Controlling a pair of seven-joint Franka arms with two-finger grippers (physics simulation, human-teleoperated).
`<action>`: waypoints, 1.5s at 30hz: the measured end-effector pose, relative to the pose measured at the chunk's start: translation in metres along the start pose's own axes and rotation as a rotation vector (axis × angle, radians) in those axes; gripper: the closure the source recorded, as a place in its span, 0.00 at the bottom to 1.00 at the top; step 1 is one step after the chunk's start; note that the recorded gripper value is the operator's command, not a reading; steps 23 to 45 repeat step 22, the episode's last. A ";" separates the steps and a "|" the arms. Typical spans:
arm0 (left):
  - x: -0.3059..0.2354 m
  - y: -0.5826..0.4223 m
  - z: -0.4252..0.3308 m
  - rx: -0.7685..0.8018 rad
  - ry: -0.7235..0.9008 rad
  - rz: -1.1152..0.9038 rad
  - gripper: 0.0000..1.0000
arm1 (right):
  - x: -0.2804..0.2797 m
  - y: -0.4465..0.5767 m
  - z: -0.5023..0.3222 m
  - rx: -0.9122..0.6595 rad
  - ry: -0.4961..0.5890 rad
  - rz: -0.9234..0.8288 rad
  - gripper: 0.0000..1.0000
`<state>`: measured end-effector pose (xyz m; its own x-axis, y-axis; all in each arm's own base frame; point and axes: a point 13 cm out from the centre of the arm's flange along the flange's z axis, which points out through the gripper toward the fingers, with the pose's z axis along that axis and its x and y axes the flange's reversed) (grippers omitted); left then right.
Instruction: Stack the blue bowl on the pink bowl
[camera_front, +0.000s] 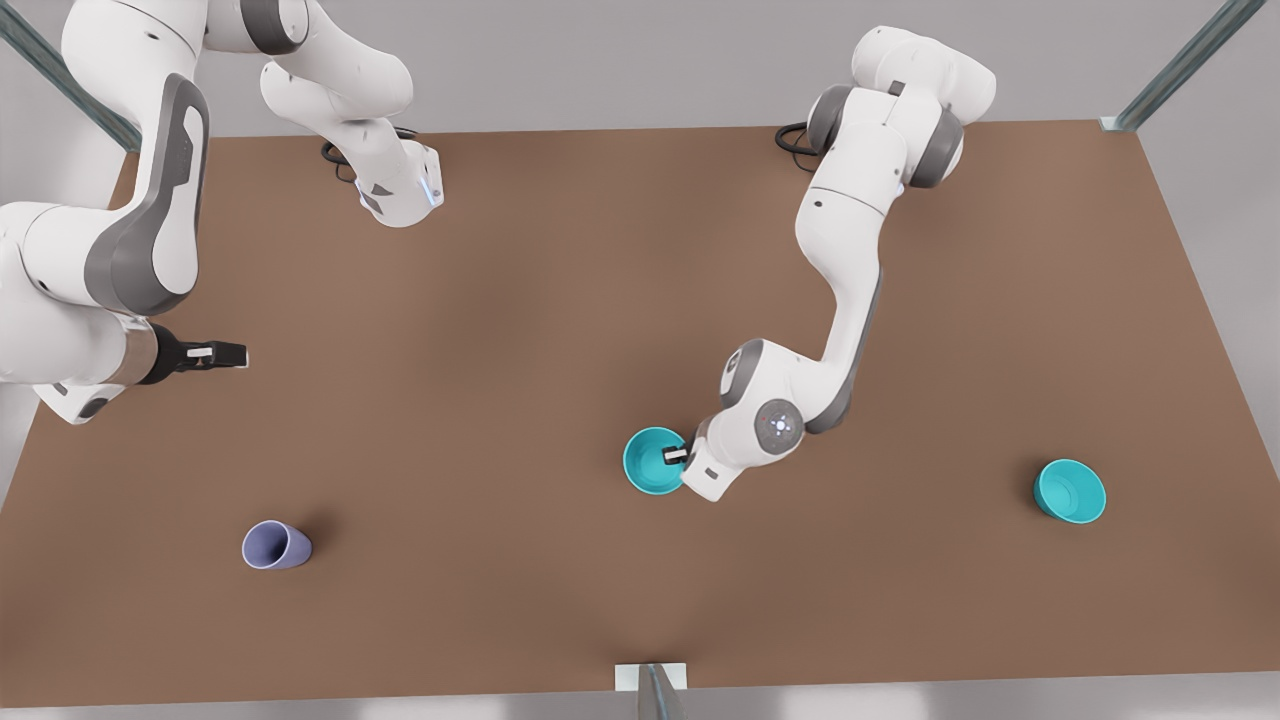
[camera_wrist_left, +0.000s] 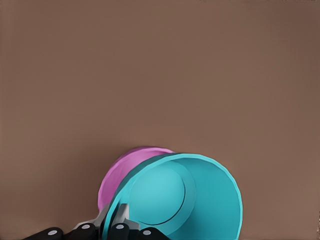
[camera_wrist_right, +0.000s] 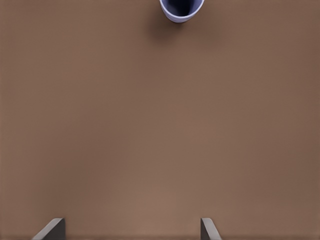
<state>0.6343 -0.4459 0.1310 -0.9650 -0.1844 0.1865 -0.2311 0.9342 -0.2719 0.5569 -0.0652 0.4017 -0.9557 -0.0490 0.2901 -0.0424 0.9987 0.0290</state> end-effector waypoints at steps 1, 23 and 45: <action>0.002 -0.001 0.000 -0.003 0.001 -0.010 0.79 | 0.000 0.000 0.000 0.000 0.001 0.000 0.00; 0.051 0.270 -0.450 -0.236 -0.050 -0.036 0.00 | -0.010 -0.004 -0.039 0.071 -0.112 -0.012 0.00; 0.051 0.270 -0.450 -0.236 -0.050 -0.036 0.00 | -0.010 -0.004 -0.039 0.071 -0.112 -0.012 0.00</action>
